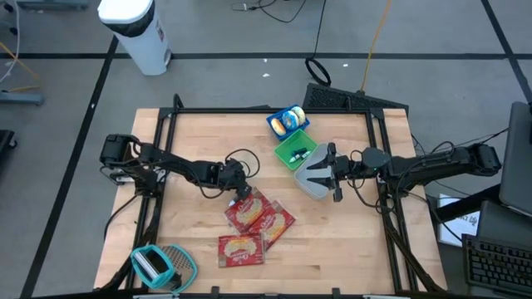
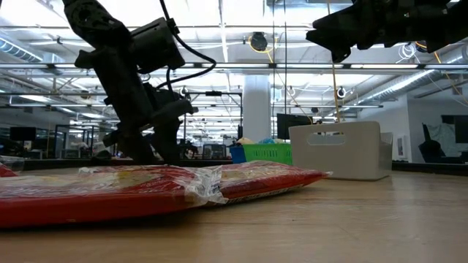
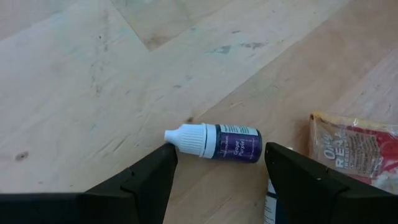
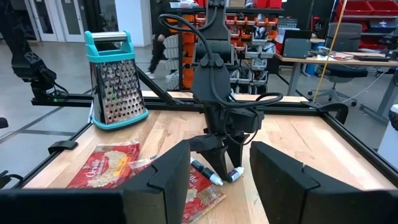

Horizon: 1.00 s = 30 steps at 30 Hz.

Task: Pick & Place Food Item
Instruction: Put the small purple food coloring bottle into the green bin

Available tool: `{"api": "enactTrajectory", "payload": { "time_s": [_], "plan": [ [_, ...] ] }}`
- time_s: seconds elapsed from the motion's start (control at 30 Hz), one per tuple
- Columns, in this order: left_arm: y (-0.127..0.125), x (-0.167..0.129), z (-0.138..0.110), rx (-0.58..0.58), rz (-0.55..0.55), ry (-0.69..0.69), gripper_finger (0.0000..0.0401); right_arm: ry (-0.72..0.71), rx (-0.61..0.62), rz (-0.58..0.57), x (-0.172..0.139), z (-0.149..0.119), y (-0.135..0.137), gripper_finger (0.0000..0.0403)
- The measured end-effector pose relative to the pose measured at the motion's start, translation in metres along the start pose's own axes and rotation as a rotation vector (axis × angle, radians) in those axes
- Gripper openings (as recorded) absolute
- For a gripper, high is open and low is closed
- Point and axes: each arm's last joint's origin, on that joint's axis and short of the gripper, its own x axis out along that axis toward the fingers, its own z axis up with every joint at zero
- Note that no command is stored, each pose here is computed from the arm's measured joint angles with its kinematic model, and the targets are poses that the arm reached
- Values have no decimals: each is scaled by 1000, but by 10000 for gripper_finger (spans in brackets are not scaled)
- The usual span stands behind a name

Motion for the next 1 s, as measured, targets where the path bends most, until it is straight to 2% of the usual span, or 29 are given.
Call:
{"api": "enactTrajectory", "payload": {
  "time_s": [0.3,0.43,0.63,0.8,1.0],
  "plan": [
    [2,0,1,-121,26,-23,255,0,0,0,0,0,0,155],
    [2,0,0,-49,29,-22,255,0,0,0,0,0,0,155],
    [4,0,-1,-34,49,1,255,0,0,0,0,0,0,155],
    [9,0,-3,-44,106,16,255,0,0,0,0,0,0,155],
    [10,0,-4,2,104,34,255,0,0,0,0,0,0,155]
  ]
}}
